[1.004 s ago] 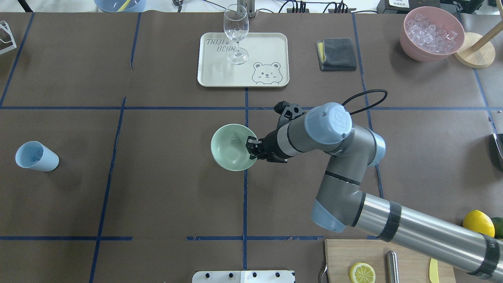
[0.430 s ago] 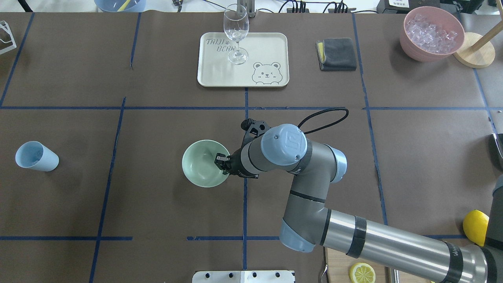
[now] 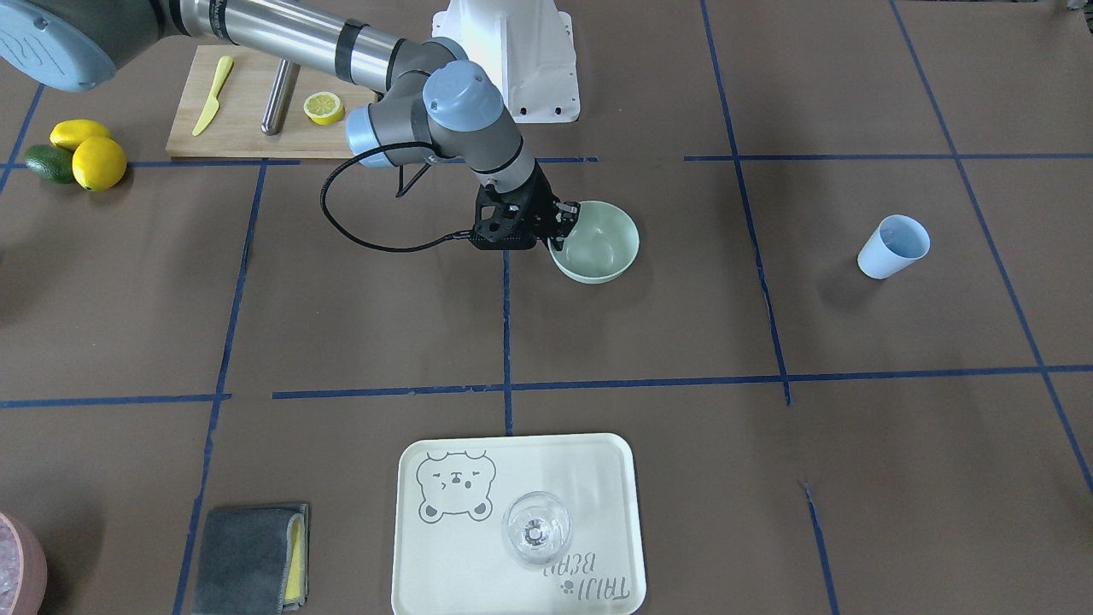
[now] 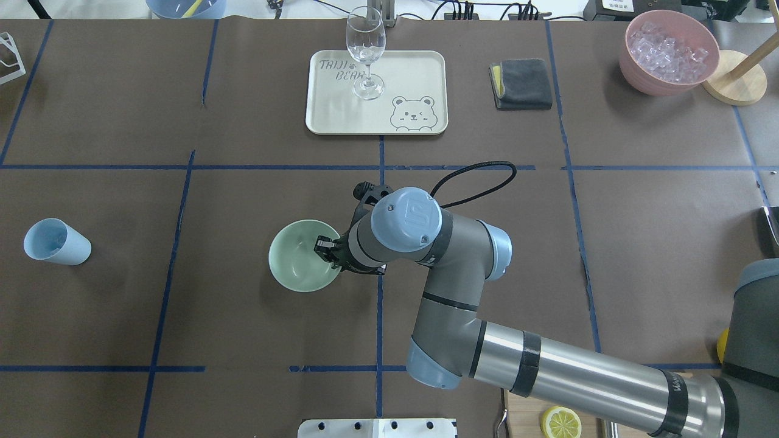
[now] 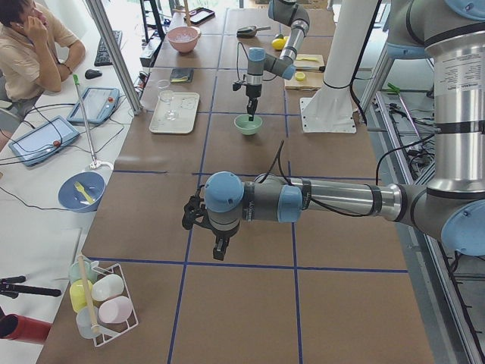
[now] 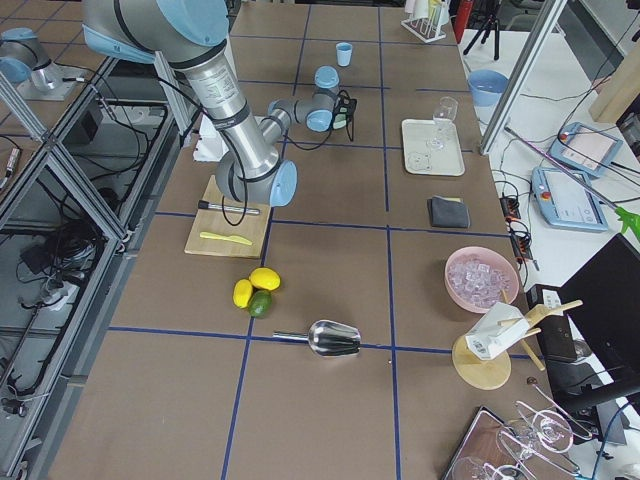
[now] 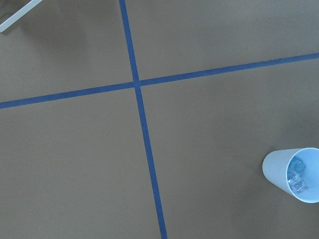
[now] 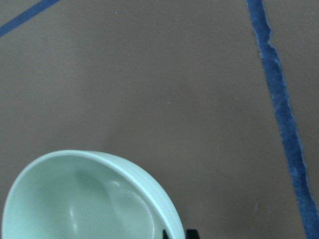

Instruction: Pour ice into bowl

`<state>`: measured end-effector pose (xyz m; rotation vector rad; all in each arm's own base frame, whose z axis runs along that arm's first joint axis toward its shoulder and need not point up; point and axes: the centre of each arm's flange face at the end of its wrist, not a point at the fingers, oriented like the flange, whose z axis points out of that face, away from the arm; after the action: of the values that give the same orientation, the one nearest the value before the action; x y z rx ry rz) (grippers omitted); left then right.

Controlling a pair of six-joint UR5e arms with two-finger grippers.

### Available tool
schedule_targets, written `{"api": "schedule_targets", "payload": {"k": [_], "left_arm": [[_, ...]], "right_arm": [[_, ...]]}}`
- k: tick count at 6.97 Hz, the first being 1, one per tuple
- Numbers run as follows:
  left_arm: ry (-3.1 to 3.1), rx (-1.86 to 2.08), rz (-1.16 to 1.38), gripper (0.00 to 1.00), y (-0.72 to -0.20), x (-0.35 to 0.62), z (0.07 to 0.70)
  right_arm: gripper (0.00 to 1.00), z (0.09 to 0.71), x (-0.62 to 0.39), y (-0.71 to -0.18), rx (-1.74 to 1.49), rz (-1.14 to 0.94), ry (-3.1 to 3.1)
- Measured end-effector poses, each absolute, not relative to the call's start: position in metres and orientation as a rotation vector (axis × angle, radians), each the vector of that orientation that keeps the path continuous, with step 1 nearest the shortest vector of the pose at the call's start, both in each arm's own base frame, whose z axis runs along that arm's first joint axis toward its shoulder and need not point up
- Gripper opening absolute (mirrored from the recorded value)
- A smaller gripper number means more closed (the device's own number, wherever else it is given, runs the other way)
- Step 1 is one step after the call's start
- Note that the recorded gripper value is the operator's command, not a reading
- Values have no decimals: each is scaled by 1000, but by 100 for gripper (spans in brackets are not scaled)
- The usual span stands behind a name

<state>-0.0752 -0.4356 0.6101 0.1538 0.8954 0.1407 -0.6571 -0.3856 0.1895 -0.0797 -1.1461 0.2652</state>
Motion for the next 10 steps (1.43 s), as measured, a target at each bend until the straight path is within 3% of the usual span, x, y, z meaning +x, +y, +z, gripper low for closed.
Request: {"api": "schedule_targets", "payload": {"k": [3, 6, 10], "left_arm": [[896, 152, 142, 100, -436, -75, 611], [898, 131, 287, 100, -445, -16, 605], [1032, 264, 420, 100, -444, 27, 574]], "right_arm": [[99, 165, -653, -390, -66, 281, -1120], [100, 145, -545, -416, 13, 342, -1239], [100, 222, -419, -438, 8, 423, -1221]]}}
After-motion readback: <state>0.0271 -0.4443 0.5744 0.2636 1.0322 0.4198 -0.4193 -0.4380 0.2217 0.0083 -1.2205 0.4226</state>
